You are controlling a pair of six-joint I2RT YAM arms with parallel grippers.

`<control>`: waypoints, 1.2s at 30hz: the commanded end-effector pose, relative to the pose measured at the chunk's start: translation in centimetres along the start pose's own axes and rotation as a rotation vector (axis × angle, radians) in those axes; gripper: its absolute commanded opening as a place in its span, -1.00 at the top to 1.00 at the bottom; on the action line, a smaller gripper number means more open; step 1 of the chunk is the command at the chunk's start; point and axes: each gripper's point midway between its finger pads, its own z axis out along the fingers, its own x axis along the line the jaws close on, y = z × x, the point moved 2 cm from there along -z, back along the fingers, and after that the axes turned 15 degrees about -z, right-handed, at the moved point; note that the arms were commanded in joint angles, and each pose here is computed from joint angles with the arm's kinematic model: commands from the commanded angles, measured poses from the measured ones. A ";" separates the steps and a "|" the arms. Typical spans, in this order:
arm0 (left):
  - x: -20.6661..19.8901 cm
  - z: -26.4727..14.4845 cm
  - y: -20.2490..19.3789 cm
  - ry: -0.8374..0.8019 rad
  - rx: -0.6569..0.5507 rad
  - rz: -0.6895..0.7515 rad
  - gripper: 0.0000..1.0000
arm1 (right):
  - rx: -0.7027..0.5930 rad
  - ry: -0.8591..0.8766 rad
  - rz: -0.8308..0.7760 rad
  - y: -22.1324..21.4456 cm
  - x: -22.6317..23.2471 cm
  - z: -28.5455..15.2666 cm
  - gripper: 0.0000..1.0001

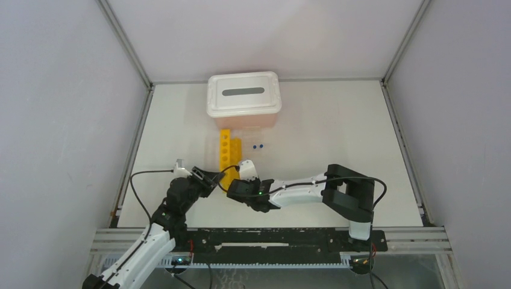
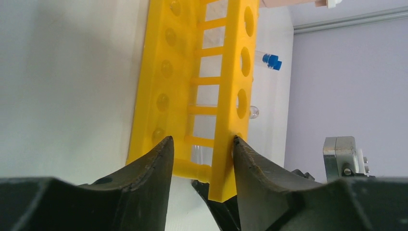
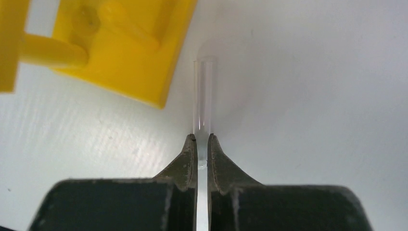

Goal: Organize the chemistry lab equipment
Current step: Pick up the test tube at the center of the board.

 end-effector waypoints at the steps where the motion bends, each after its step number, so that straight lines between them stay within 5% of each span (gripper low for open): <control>1: 10.6 -1.1 -1.6 0.284 0.049 0.029 -0.10 | 0.003 0.046 -0.035 -0.2 -0.6 -2.3 0.95; 36: 2.9 -3.1 -1.5 0.009 0.076 0.077 -0.29 | -0.158 0.467 -0.175 4.2 -0.7 -12.3 0.88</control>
